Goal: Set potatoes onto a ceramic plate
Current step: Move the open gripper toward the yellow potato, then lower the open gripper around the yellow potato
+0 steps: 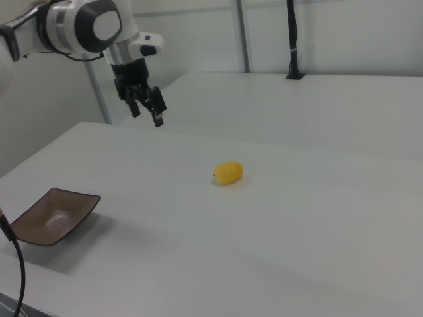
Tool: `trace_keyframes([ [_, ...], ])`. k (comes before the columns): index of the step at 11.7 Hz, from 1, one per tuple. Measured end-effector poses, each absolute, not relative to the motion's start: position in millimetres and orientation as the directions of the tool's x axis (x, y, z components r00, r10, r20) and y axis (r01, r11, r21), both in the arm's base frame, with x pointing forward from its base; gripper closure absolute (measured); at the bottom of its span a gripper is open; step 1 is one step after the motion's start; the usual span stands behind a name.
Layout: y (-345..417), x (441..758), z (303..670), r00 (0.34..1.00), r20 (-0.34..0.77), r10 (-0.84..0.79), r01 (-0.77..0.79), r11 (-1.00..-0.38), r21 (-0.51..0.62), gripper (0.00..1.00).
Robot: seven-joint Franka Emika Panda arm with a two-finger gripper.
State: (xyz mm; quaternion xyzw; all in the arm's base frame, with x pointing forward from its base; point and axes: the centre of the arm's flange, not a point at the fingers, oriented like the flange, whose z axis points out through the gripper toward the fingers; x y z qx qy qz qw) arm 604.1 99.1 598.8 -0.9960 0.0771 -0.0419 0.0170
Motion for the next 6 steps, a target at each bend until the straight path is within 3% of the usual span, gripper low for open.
trace_keyframes([
  [6, 83.9, 662.7, 576.0, 0.932, 0.156, -0.328, -0.318, -0.944, -0.082, 0.0],
])
